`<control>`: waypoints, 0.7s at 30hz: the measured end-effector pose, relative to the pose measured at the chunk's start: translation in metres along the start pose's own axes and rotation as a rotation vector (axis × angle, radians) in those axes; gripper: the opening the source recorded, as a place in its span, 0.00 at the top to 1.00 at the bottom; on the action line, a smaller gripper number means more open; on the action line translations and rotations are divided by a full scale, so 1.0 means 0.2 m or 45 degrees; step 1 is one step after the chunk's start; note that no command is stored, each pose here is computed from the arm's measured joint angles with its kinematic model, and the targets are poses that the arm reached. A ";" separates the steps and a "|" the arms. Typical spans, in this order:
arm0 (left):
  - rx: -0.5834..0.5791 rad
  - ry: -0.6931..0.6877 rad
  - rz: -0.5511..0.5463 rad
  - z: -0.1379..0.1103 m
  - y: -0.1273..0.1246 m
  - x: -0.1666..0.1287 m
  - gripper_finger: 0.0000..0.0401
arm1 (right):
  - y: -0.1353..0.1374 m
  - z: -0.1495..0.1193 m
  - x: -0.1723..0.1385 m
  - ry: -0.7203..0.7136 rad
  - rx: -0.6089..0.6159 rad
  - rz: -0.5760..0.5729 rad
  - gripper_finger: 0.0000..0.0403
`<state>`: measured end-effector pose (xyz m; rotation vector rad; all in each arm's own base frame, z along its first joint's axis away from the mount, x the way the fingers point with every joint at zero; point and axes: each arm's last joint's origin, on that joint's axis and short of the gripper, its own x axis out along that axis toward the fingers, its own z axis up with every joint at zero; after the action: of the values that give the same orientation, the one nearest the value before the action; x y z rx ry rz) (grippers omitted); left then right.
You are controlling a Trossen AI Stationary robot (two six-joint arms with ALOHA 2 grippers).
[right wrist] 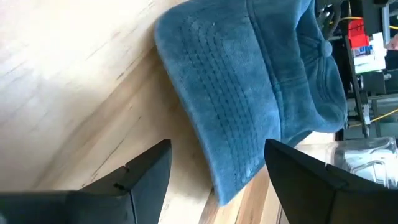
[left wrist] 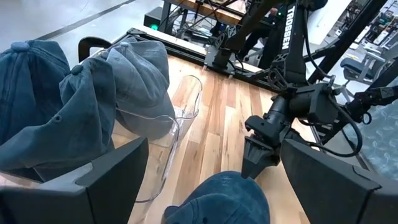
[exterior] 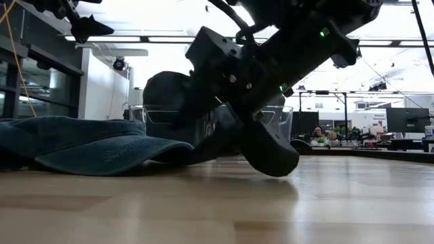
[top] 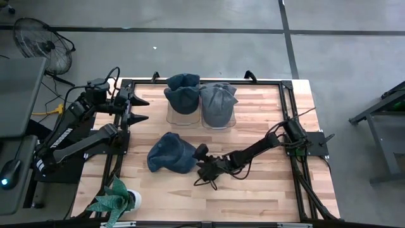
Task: Pick & Place hat
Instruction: Put the blue cap into the left transparent bin
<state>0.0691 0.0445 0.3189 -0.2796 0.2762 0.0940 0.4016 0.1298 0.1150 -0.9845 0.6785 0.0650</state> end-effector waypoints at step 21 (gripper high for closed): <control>-0.031 0.000 -0.001 0.00 0.00 0.00 0.10 | -0.11 -0.05 0.06 -0.103 -0.051 0.005 0.41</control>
<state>0.0691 0.0445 0.3189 -0.3043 0.2753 0.0963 0.4144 0.1069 0.1202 -1.0140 0.6064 0.1216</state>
